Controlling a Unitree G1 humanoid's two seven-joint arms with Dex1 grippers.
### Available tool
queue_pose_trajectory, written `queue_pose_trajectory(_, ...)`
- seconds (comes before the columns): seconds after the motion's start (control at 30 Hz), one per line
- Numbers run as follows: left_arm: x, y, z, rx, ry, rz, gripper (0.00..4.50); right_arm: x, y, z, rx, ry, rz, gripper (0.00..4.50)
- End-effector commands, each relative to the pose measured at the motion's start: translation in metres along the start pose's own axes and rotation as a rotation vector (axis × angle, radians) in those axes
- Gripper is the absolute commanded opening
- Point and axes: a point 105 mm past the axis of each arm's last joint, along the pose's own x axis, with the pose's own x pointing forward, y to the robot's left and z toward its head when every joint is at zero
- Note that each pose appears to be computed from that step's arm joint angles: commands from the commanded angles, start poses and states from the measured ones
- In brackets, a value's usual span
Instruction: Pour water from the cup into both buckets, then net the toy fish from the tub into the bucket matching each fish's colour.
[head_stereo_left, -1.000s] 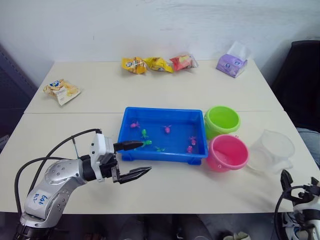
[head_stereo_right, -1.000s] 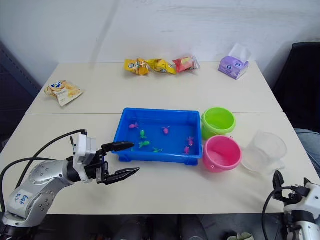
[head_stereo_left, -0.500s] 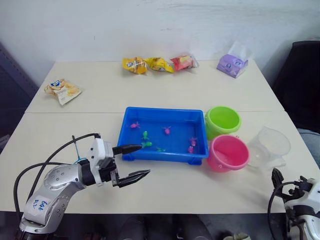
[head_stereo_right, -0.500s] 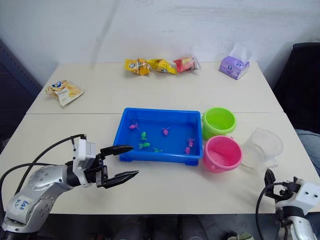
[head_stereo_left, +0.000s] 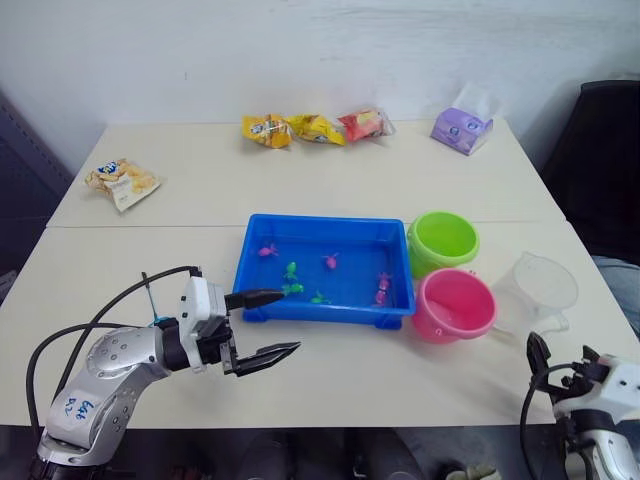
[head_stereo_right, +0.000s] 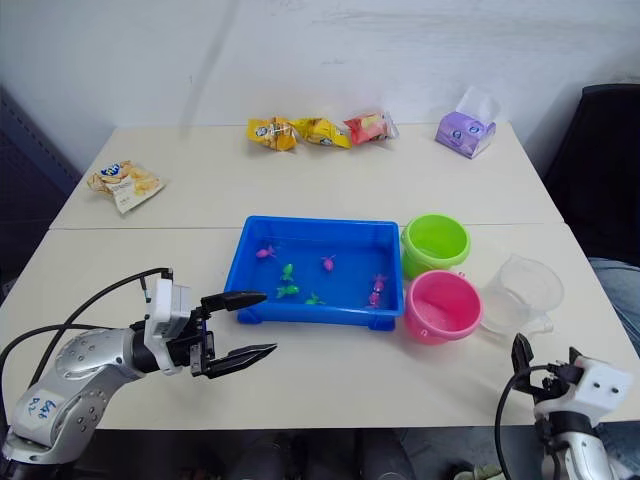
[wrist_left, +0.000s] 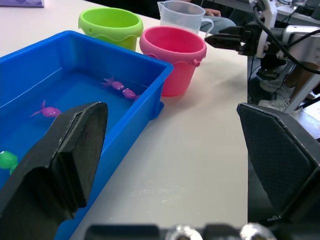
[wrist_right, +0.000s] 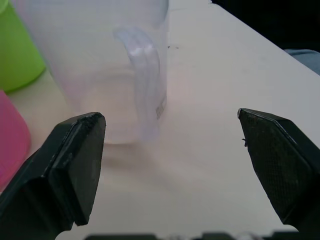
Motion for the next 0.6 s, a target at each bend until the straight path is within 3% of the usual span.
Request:
queue_pose_trajectory(0.03,0.004,-0.001,0.008,0.04,-0.022,-0.016,4.45,0.006,-0.005,0.007,-0.035,-0.032,-0.034,4.5)
queue_pose_trajectory(0.6,0.011,0.001,0.01,0.065,-0.046,-0.012,4.45,0.014,-0.03,0.008,-0.07,-0.053,-0.229,4.5)
